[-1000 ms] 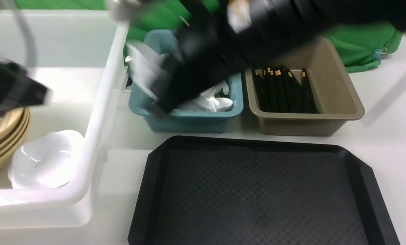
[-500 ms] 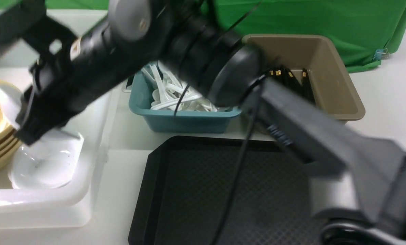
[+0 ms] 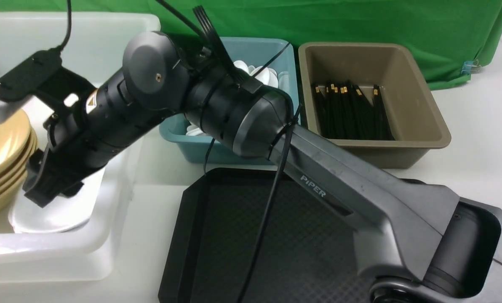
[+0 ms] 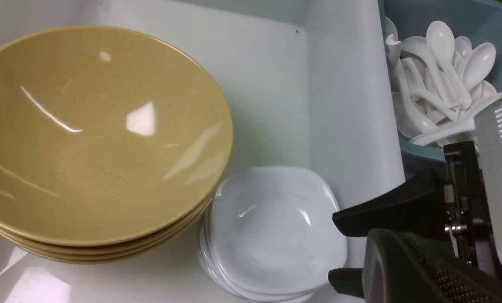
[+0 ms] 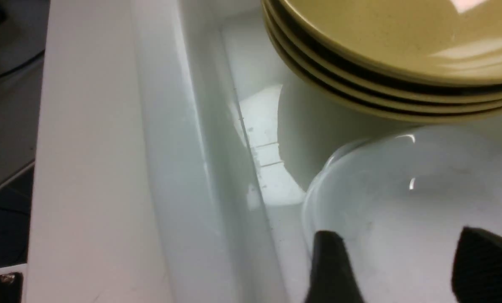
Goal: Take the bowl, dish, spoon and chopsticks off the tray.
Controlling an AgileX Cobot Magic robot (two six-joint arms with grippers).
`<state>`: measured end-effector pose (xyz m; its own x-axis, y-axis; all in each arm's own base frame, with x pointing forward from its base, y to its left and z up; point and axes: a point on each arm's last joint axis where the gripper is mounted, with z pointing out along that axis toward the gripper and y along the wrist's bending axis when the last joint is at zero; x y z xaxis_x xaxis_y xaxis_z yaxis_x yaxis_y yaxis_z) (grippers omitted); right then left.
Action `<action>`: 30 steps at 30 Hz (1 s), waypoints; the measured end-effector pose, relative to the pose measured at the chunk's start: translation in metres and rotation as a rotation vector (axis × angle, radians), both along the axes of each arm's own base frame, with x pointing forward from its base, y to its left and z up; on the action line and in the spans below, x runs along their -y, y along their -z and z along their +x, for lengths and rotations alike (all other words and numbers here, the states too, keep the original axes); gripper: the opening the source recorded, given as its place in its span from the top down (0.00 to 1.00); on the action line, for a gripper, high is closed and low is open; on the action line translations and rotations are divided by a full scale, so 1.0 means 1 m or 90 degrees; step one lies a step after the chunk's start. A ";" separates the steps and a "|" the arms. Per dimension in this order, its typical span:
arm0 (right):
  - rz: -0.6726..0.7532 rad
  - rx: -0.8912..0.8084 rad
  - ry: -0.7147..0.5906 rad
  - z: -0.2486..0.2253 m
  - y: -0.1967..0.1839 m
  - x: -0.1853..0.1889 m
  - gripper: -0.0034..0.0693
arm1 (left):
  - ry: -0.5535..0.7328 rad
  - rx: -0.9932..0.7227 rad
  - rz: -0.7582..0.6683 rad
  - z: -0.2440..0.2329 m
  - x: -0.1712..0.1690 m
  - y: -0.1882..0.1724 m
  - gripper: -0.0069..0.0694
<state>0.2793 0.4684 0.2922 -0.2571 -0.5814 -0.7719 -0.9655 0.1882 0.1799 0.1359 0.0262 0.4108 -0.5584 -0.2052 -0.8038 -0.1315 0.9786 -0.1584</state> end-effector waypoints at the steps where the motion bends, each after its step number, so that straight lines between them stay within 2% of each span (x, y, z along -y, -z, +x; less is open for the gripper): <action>1: -0.006 -0.009 0.002 -0.002 -0.003 0.002 0.36 | 0.001 -0.002 -0.001 0.000 0.000 0.000 0.93; 4: -0.022 -0.033 0.011 -0.001 -0.022 0.017 0.36 | 0.016 -0.006 0.000 0.000 0.003 0.001 0.93; 7: -0.018 -0.024 0.059 0.007 -0.068 0.051 0.59 | 0.088 -0.007 0.010 0.002 0.017 0.001 0.93; 9: 0.012 0.013 0.109 0.015 -0.109 0.084 0.81 | 0.145 -0.006 0.019 0.002 0.028 0.001 0.93; 10: 0.020 0.029 0.121 0.015 -0.121 0.093 0.85 | 0.171 -0.005 0.020 0.002 0.033 0.001 0.93; 11: 0.037 0.062 0.161 0.018 -0.147 0.117 0.89 | 0.208 -0.003 0.024 0.001 0.041 0.001 0.93; 16: 0.063 0.221 0.326 -0.001 -0.235 0.206 0.94 | 0.380 0.015 0.051 -0.015 0.072 -0.002 0.93; 20: 0.095 0.318 0.416 -0.052 -0.291 0.271 0.95 | 0.431 0.071 0.052 -0.043 0.077 -0.011 0.93; 25: 0.073 0.334 0.476 -0.100 -0.300 0.327 0.95 | 0.402 0.180 0.047 -0.082 0.065 -0.024 0.93; 27: 0.048 0.335 0.511 -0.118 -0.290 0.351 0.95 | 0.395 0.215 0.046 -0.098 0.060 -0.024 0.93; 30: 0.021 0.328 0.538 -0.130 -0.266 0.367 0.95 | 0.389 0.240 0.043 -0.112 0.056 -0.018 0.93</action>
<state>0.1495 0.1012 0.5582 -0.2060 -0.3380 -0.9183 -0.4782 0.8535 -0.2068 0.0243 -0.0296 0.4291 -0.2390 0.1120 -0.9645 0.4943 0.8690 -0.0216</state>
